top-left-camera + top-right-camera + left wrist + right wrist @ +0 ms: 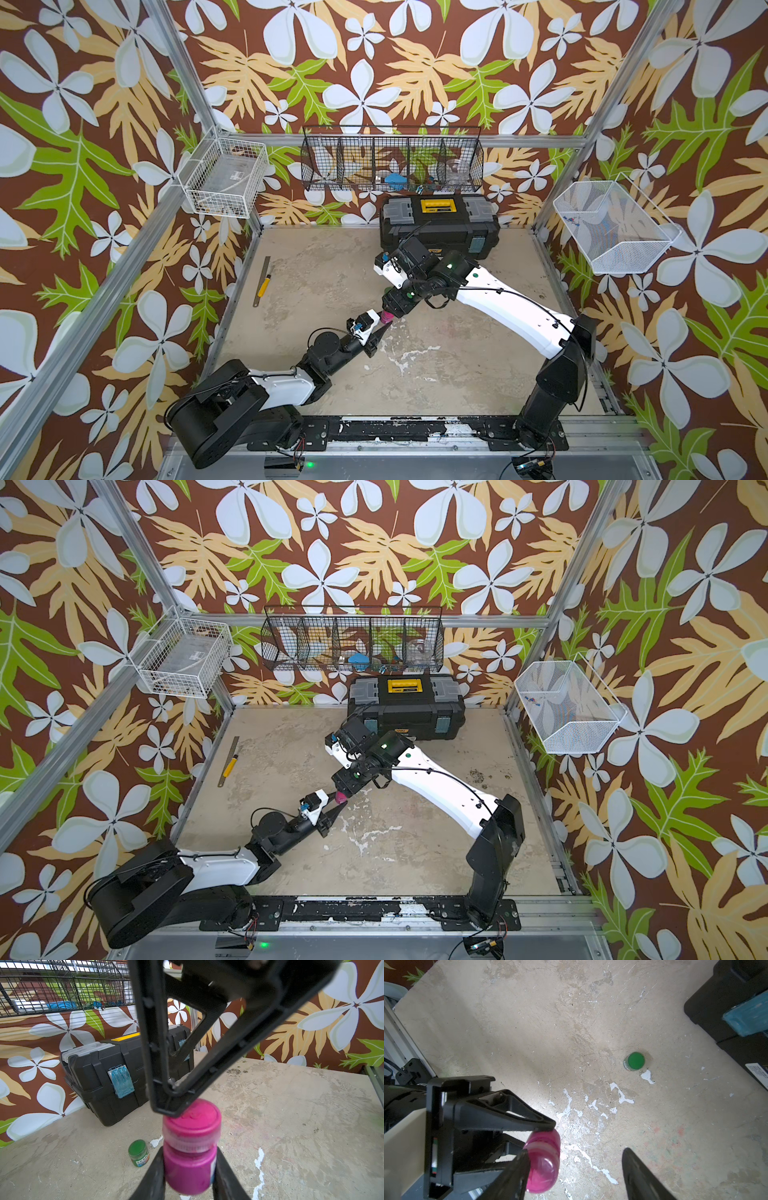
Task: Close the paint jar lid
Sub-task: Close the lid on the paint jar.
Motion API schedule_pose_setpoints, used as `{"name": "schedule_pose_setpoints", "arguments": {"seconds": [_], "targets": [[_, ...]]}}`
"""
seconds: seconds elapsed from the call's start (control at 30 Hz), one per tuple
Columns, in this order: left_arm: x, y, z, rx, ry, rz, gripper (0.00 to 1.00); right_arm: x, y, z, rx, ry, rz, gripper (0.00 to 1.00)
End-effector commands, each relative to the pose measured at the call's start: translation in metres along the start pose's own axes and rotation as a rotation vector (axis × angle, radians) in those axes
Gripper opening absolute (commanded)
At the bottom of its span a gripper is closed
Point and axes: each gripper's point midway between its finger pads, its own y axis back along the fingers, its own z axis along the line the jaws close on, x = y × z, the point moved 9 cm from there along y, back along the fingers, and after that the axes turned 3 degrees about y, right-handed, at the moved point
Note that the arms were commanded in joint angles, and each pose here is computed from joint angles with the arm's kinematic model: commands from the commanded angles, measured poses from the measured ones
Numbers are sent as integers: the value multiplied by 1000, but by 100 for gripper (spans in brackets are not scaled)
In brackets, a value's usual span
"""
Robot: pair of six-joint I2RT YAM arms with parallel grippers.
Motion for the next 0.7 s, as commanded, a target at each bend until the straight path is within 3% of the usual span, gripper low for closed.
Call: {"name": "schedule_pose_setpoints", "arguments": {"seconds": [0.0,0.33,0.53,0.67], "targets": [[-6,0,0,-2,-6,-37,7,-1,-3,-1,7,-1,2,71],[-6,0,0,-3,-6,-37,7,-1,-2,-1,-1,-3,-3,70],[-7,0,1,-6,-7,-38,7,-5,17,-2,-16,4,-72,71],[-7,0,0,-3,-6,-39,7,-5,28,-2,-71,37,-147,76]]}}
